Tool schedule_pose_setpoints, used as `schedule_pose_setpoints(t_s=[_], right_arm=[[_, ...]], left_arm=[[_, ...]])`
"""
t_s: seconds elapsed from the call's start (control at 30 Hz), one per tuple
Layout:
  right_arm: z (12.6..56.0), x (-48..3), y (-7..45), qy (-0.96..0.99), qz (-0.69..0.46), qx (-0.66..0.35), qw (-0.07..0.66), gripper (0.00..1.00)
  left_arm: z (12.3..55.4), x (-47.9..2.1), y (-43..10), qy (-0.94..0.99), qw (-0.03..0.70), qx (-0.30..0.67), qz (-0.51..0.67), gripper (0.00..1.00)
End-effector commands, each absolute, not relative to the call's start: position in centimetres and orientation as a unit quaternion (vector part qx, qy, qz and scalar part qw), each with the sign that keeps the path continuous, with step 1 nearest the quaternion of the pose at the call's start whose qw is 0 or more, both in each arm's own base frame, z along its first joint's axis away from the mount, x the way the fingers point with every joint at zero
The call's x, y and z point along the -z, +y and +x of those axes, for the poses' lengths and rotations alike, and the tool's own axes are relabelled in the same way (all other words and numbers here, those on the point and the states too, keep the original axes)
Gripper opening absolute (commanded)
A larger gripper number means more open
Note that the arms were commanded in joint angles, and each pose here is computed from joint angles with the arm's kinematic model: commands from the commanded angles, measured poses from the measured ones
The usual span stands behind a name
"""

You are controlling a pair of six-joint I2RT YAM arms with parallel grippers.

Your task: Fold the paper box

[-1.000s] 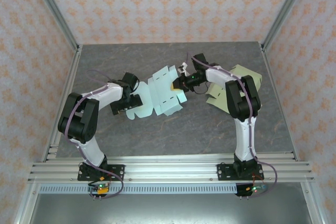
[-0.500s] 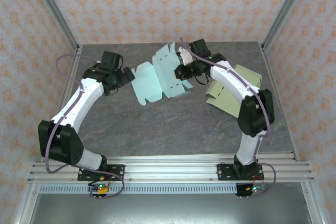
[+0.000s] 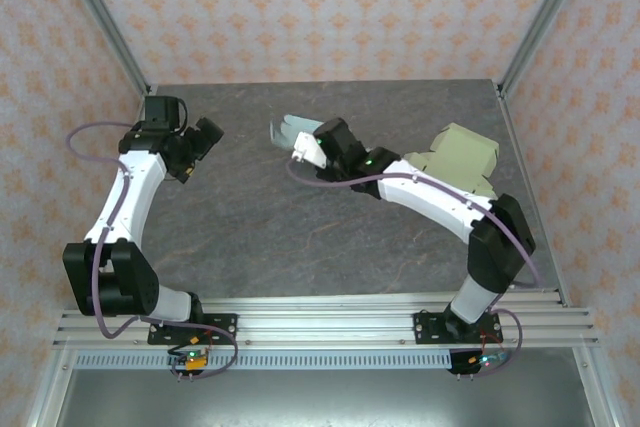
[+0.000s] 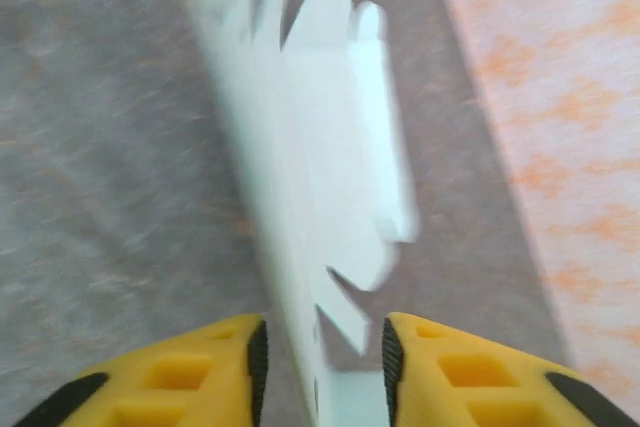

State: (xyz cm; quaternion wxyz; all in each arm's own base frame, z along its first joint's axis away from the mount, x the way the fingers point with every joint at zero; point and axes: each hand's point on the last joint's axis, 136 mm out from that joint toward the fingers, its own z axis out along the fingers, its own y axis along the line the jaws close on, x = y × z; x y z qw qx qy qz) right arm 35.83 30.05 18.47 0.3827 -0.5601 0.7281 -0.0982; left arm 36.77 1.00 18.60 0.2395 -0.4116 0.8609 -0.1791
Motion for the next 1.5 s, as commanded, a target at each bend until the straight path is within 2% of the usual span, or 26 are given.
schedule_pose_setpoints(t_s=[0.0, 0.13, 0.2, 0.27, 0.37, 0.43, 0.63, 0.73, 0.87, 1.03, 1.13, 1.23, 1.27, 1.33, 1.4, 1.47], right_arm=[[32.5, -15.0, 30.5, 0.766, -0.555, 0.019, 0.324, 0.4], [31.8, -14.6, 29.2, 0.806, -0.486, -0.028, 0.338, 0.41], [33.2, -16.1, 27.7, 0.84, -0.402, -0.059, 0.359, 0.41], [35.7, -17.3, 25.0, 0.888, -0.257, -0.078, 0.372, 0.51], [37.4, -15.9, 20.2, 0.94, 0.005, -0.136, 0.312, 0.49], [36.6, -13.7, 18.2, 0.944, 0.125, -0.158, 0.261, 0.46], [34.1, -9.4, 17.9, 0.925, 0.258, -0.201, 0.191, 0.47], [33.9, -7.8, 19.5, 0.921, 0.263, -0.236, 0.161, 0.47], [34.7, -6.6, 20.4, 0.924, 0.248, -0.245, 0.157, 0.47], [36.2, -5.3, 21.4, 0.927, 0.234, -0.25, 0.156, 0.4], [36.5, -4.2, 21.7, 0.933, 0.221, -0.243, 0.147, 0.29], [36.7, -4.2, 22.1, 0.934, 0.197, -0.253, 0.156, 0.06], [36.9, -4.7, 22.2, 0.937, 0.173, -0.252, 0.167, 0.01], [37.4, -6.3, 22.6, 0.941, 0.108, -0.255, 0.193, 0.0], [37.4, -8.7, 24.4, 0.939, -0.026, -0.27, 0.212, 0.0], [36.3, -9.9, 24.8, 0.933, -0.172, -0.238, 0.209, 0.0]], left_arm=[[36.3, -16.3, -0.1, 0.861, 0.214, 0.207, -0.412, 1.0], [36.5, -13.2, -2.7, 0.86, 0.167, 0.262, -0.404, 0.97], [36.6, -12.1, -4.0, 0.87, 0.153, 0.263, -0.389, 0.97], [36.8, -11.5, -5.4, 0.888, 0.154, 0.245, -0.358, 0.97], [37.3, -10.7, -7.7, 0.912, 0.15, 0.223, -0.311, 0.97], [37.5, -9.9, -8.5, 0.921, 0.144, 0.21, -0.296, 0.97], [37.8, -7.9, -9.4, 0.923, 0.127, 0.206, -0.3, 0.97], [37.8, -8.3, -8.8, 0.925, 0.137, 0.193, -0.296, 0.97], [38.0, -9.2, -7.9, 0.929, 0.145, 0.172, -0.294, 0.97], [38.4, -10.0, -7.3, 0.922, 0.163, 0.174, -0.304, 0.97], [38.5, -10.4, -6.7, 0.919, 0.164, 0.176, -0.314, 0.97], [38.4, -11.2, -5.9, 0.914, 0.176, 0.175, -0.319, 0.97], [38.4, -11.6, -5.6, 0.913, 0.179, 0.176, -0.322, 0.97], [38.3, -12.6, -4.8, 0.909, 0.185, 0.18, -0.327, 0.97], [38.1, -14.1, -3.8, 0.902, 0.205, 0.181, -0.332, 0.97], [38.0, -15.9, -2.4, 0.891, 0.247, 0.169, -0.34, 0.97]])
